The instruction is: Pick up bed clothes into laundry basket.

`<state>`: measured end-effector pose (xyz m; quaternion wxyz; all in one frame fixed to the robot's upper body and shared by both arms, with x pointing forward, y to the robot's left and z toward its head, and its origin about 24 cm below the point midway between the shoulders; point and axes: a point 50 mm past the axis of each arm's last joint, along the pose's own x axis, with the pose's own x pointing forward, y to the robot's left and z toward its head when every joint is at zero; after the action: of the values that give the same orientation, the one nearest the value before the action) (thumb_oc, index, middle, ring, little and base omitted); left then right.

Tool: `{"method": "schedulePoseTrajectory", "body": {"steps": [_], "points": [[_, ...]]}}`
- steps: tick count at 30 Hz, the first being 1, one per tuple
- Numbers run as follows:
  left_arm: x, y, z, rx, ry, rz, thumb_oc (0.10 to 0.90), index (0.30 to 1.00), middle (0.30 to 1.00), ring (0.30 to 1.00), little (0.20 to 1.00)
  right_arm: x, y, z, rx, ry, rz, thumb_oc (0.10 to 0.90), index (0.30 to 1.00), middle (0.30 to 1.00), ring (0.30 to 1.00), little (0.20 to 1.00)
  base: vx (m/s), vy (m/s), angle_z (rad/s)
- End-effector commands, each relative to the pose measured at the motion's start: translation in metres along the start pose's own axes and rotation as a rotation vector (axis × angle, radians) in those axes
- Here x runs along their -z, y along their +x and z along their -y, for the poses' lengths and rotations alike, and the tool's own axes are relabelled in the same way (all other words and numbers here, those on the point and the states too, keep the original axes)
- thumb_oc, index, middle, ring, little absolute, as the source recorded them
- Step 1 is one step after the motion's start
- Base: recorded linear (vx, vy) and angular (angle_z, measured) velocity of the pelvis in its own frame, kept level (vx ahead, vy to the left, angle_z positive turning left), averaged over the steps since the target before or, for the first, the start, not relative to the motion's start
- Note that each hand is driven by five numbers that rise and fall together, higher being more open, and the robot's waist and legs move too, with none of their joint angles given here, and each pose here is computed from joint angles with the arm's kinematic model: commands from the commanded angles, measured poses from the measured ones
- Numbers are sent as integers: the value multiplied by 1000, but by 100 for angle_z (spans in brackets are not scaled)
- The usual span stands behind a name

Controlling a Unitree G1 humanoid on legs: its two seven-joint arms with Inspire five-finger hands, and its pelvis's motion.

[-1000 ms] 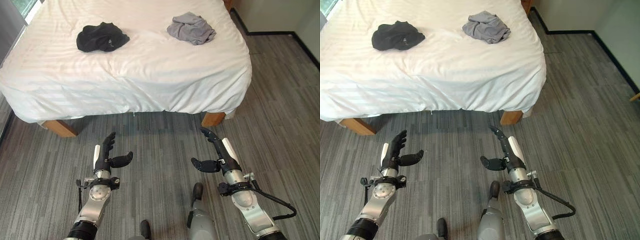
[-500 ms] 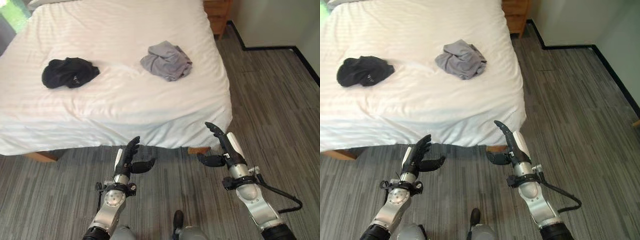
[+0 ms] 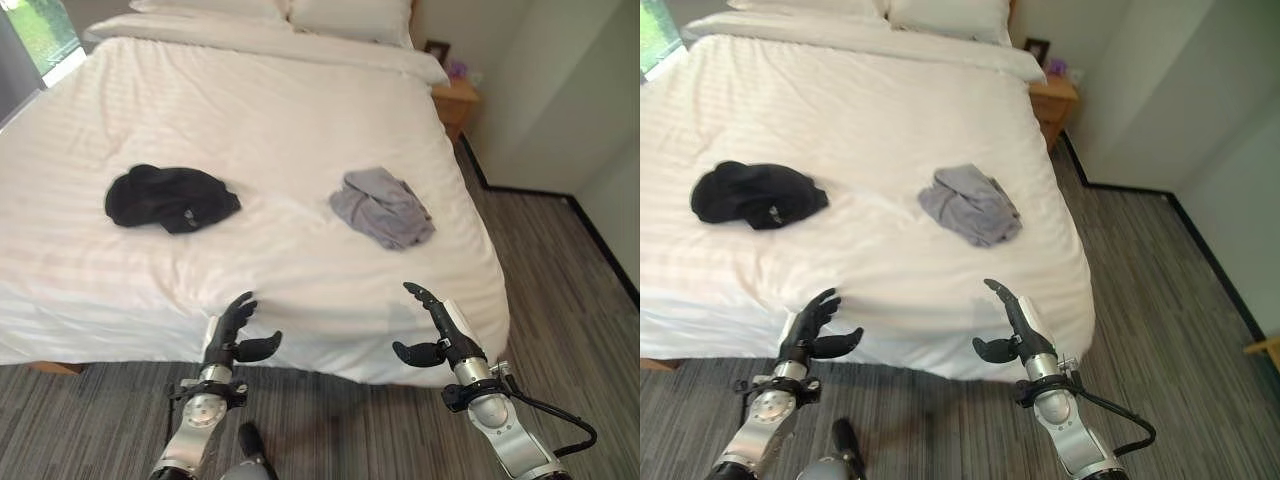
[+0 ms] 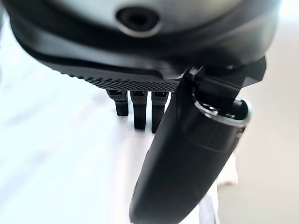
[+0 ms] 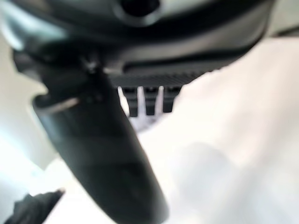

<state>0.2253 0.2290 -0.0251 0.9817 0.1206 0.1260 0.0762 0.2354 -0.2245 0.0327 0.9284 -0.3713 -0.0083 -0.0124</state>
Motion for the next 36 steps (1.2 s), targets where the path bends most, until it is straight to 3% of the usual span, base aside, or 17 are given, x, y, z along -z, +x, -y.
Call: {"method": "schedulePoseTrajectory", "body": {"steps": [1,2,4,7,17,18,21,24,30,31,32,36], "points": [[-50,6,-12,-48,-25,263,800,900,900,900,900,-38,36,95,440,-177,189,800,900,900,900,900,180,264,32],[-56,8,-19,-63,-4,285,800,900,900,900,900,-54,39,123,577,-261,234,800,900,900,900,900,179,262,35],[-58,10,-20,-61,-8,289,800,900,900,900,900,-75,41,143,679,-294,299,800,900,900,900,900,205,161,58],[-54,13,-19,-51,-29,269,800,900,900,900,900,-98,45,165,741,-328,369,800,900,900,900,900,199,16,38],[-42,6,-22,-45,-70,229,800,900,900,900,900,-96,75,175,621,-412,300,800,900,900,900,900,108,-69,34],[-30,0,-29,-73,-95,184,800,900,900,900,900,-72,93,170,508,-432,172,800,900,900,900,900,91,-144,-1],[-21,-1,-35,-93,-92,147,800,900,900,900,900,-52,105,159,429,-400,70,800,900,900,900,900,71,-108,35],[-14,0,-44,-117,-74,118,800,900,900,900,900,-5,114,121,268,-335,-144,800,900,900,900,900,56,-80,39],[-11,3,-44,-99,-72,100,800,900,900,900,900,58,93,63,65,-191,-462,800,900,900,900,900,34,-54,27],[-11,4,-44,-93,-75,99,800,900,900,900,900,66,87,55,49,-162,-511,664,695,695,695,695,18,-38,23],[-12,6,-44,-89,-71,102,800,900,900,900,900,74,82,52,41,-130,-555,400,300,300,300,300,19,-33,21],[-30,12,-53,-104,-37,175,800,900,900,900,900,89,68,50,33,-93,-620,400,300,300,300,300,29,-15,10]]}}
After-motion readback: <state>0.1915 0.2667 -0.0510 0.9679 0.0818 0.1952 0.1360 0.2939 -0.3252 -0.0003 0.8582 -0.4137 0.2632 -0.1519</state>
